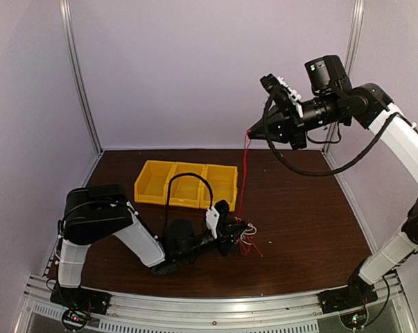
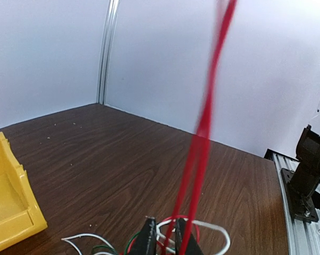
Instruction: Untangle the cables
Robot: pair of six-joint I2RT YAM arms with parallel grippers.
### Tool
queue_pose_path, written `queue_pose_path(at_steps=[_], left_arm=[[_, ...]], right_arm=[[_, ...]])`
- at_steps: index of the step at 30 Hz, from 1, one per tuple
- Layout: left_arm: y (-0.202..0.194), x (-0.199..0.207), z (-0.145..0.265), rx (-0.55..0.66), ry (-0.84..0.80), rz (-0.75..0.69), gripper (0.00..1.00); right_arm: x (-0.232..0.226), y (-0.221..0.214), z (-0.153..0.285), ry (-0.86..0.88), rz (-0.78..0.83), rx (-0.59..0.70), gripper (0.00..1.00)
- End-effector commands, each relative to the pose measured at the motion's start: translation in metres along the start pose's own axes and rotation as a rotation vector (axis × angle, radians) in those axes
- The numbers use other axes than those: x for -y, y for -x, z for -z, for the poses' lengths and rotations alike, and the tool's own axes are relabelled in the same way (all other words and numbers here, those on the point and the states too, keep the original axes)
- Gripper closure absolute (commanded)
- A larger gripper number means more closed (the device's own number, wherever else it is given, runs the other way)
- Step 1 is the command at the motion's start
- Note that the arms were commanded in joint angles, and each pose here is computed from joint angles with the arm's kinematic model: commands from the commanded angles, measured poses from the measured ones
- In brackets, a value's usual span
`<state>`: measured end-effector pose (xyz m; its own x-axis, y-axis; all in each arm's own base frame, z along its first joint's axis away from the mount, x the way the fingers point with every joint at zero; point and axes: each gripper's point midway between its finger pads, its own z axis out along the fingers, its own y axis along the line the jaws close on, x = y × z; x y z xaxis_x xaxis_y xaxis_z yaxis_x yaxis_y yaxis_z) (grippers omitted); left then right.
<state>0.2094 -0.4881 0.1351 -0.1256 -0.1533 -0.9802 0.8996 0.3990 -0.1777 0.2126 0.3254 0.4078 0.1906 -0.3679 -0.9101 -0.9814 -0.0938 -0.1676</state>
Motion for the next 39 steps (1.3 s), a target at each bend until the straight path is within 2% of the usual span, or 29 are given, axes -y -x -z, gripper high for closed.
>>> queue_pose_path(at_steps=[1,10,15,19,22,26,31,33,34,37,39], left_arm=[[-0.004,-0.008,0.008,0.001,0.029,0.028,0.88],[-0.034,-0.016,0.010,-0.085,0.043,0.042,0.88],[-0.049,-0.025,0.013,-0.135,0.077,0.047,0.80],[-0.053,-0.031,0.012,-0.160,0.094,0.038,0.70],[-0.056,-0.035,0.010,-0.180,0.112,0.019,0.68],[-0.054,-0.036,0.012,-0.185,0.113,0.005,0.75],[-0.042,-0.028,0.023,-0.160,0.076,0.003,0.99],[-0.033,-0.024,0.032,-0.149,0.059,0.009,1.00],[-0.023,-0.020,0.036,-0.134,0.046,0.012,0.97],[0.003,-0.013,0.055,-0.103,0.024,0.015,0.68],[0.024,-0.007,0.064,-0.083,0.010,0.011,0.55]], right_arm=[[-0.005,0.059,0.038,0.012,0.064,0.149,1.00],[-0.004,0.120,0.109,-0.151,0.219,0.281,1.00],[-0.016,0.154,0.146,-0.193,0.290,0.352,1.00],[-0.024,0.159,0.157,-0.217,0.307,0.361,1.00],[-0.023,0.159,0.160,-0.230,0.304,0.360,1.00],[-0.023,0.158,0.162,-0.244,0.304,0.357,1.00],[-0.012,0.148,0.157,-0.272,0.264,0.335,1.00],[-0.006,0.139,0.153,-0.291,0.233,0.327,1.00],[-0.003,0.135,0.152,-0.306,0.223,0.333,1.00],[0.009,0.101,0.136,-0.330,0.136,0.320,1.00],[0.018,0.061,0.115,-0.300,0.043,0.279,1.00]])
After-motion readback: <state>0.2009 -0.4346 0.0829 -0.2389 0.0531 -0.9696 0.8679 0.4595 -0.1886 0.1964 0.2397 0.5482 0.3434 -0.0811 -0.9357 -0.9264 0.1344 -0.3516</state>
